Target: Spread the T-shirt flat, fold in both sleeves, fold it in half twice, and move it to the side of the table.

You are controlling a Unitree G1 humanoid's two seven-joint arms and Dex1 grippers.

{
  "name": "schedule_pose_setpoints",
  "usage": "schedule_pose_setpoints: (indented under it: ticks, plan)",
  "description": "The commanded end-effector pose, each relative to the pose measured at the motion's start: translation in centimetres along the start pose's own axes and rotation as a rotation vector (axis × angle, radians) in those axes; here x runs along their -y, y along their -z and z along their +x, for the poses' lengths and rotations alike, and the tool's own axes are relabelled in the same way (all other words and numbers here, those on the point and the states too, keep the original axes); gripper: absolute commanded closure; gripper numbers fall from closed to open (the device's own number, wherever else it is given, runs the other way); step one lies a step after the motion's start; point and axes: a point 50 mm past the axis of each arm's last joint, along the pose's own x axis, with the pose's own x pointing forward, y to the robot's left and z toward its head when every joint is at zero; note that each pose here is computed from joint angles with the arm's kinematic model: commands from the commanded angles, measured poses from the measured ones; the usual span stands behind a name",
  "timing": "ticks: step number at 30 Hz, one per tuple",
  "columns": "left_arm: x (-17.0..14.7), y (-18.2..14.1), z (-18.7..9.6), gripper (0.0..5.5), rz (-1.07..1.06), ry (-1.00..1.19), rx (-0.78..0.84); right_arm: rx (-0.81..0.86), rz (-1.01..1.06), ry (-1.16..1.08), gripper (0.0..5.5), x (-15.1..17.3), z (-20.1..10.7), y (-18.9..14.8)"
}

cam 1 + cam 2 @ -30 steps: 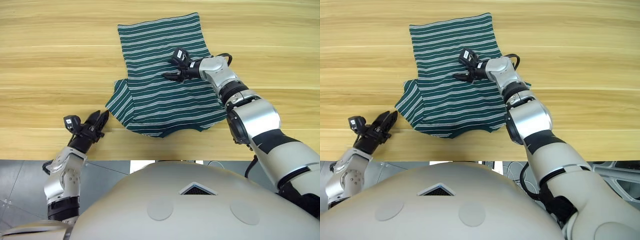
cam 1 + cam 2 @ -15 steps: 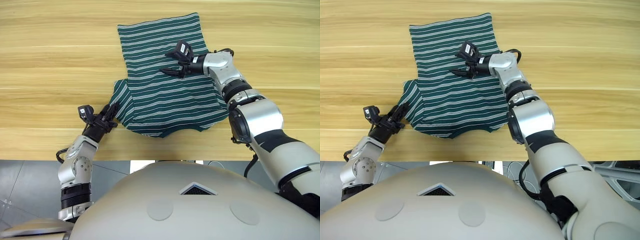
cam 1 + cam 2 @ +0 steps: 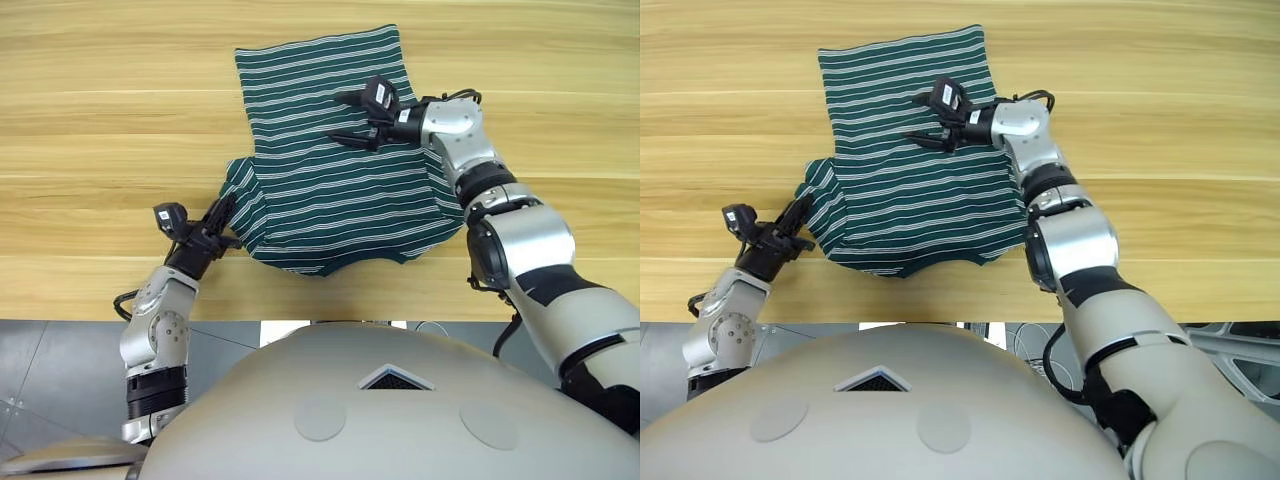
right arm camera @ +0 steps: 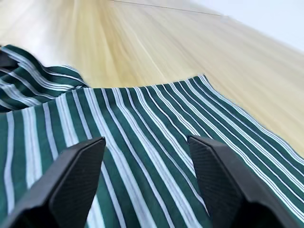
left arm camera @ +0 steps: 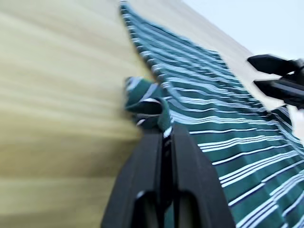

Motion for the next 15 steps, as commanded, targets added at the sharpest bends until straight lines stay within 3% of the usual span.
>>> schedule_pose_setpoints:
  ticks: [1,4,11,15]
  plan:
    - [3.8,-0.8,2.2,5.45,0.09,0.156,-0.016,0.058,-0.064,0.003,2.25,-1.0,-4.1,0.6]
    - [5.4,0.9,3.2,5.45,0.148,0.215,-0.122,0.053,-0.062,0.078,2.25,-2.2,-7.1,1.4]
    - [5.7,5.1,4.2,5.45,0.271,0.193,-0.348,0.04,0.123,0.382,2.25,-5.8,-12.6,3.2]
    - [5.3,4.9,4.0,5.24,0.312,0.168,-0.352,0.052,0.211,0.515,2.25,-7.1,-14.8,3.2]
